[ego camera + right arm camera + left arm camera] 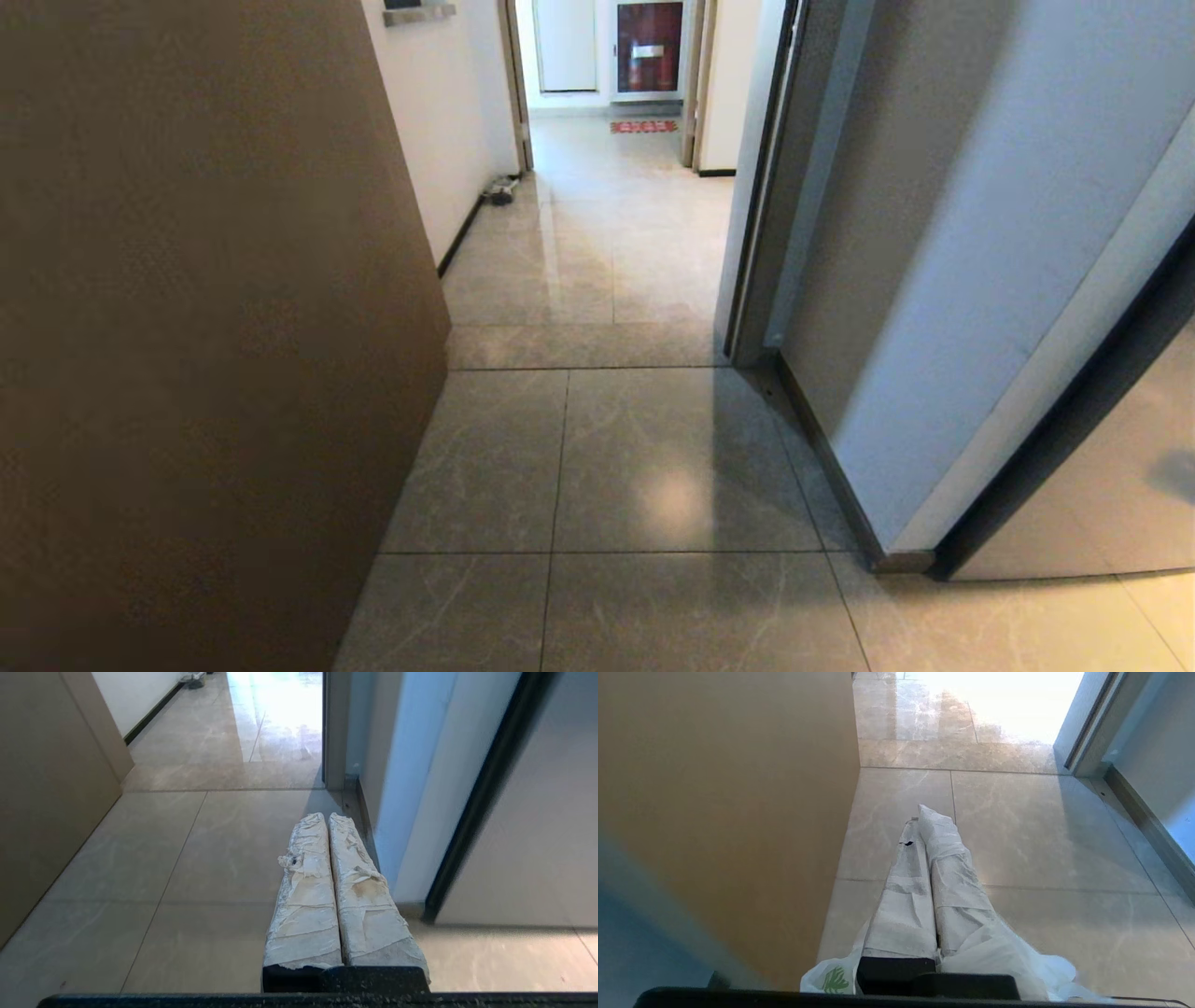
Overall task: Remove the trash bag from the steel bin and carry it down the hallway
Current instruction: Put the trash bag at the door
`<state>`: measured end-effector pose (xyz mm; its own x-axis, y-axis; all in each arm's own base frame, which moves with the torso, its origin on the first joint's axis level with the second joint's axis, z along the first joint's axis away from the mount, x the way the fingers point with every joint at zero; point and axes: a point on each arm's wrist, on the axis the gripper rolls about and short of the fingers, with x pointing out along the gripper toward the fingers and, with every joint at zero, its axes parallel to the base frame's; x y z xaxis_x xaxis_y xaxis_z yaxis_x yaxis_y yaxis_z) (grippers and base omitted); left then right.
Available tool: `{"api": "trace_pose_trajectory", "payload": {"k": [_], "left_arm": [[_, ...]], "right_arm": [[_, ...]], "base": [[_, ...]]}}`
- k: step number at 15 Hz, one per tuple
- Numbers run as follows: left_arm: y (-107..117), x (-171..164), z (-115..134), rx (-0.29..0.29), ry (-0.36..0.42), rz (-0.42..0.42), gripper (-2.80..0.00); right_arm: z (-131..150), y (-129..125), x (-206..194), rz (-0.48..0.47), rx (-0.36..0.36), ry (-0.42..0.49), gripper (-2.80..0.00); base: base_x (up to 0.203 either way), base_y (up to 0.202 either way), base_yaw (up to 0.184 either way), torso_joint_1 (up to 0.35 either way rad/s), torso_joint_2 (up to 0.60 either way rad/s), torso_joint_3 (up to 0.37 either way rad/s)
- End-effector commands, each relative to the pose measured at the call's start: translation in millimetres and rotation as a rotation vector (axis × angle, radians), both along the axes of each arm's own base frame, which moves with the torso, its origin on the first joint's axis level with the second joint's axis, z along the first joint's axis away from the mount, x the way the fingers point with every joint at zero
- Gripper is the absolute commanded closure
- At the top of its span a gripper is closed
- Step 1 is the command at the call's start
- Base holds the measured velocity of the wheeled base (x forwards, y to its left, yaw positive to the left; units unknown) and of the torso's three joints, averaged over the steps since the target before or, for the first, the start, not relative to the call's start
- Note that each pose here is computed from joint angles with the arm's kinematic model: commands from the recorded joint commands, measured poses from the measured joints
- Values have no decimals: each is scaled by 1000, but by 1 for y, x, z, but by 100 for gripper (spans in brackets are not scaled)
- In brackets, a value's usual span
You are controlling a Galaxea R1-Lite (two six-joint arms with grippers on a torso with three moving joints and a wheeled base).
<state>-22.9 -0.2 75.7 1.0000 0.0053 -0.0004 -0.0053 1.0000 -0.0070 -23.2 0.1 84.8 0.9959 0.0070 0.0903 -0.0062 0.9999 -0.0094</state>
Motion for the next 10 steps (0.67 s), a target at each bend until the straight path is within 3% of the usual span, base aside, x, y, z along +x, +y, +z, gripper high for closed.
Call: {"api": "trace_pose_trajectory", "payload": {"k": [1,10], "left_arm": [[0,0,0,0,1,1,0],[0,0,0,1,1,-1,0]], "right_arm": [[-10,0,3,1,-2,35,0],[-11,0,3,1,-1,37,0]], "base": [[192,0,3,4,7,4],[192,0,1,1,2,2]]}}
